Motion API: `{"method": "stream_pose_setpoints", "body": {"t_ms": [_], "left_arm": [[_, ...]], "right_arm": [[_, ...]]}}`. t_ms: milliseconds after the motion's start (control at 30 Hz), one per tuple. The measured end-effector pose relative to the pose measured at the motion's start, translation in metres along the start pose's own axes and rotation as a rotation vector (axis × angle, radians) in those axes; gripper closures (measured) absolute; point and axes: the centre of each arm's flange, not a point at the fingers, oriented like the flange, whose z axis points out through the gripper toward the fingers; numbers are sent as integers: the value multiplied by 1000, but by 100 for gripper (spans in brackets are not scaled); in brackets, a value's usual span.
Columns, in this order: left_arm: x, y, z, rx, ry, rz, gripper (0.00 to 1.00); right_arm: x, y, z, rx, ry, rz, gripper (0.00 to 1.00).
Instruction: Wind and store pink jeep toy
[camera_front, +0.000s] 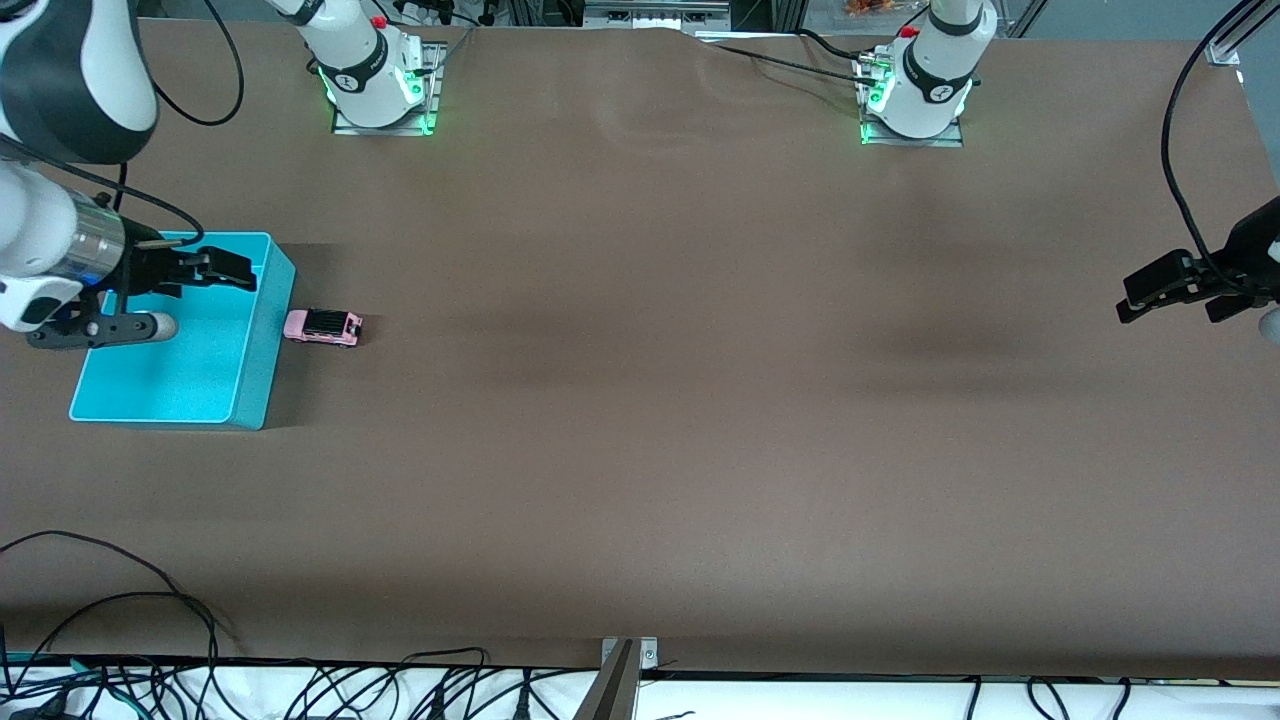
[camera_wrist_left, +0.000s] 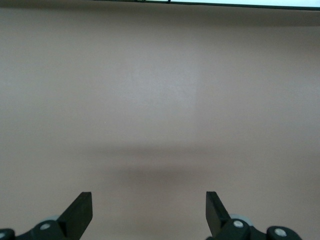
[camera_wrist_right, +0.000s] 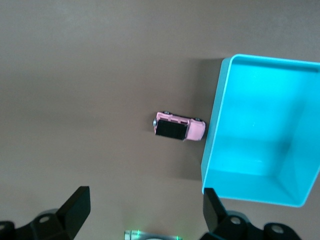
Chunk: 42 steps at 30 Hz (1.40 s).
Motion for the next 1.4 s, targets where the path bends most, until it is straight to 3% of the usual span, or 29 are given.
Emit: {"method": "stream_pose_setpoints", "body": {"t_ms": [333,700,1067,1400], "left_arm": [[-1,3,-1,0,-2,4,0],[-1,9,-1,-2,-2,15,0],[-5,9,-10,-1,13,15,0],[-5,4,-10,0,13,6,0]], "right_arm": [[-13,3,61,-1,42,8,0],[-30,7,136,-10,122,19,0],[-45,27,172,-12,167,67,0],[-52,12,196,12,206,336,0]]}}
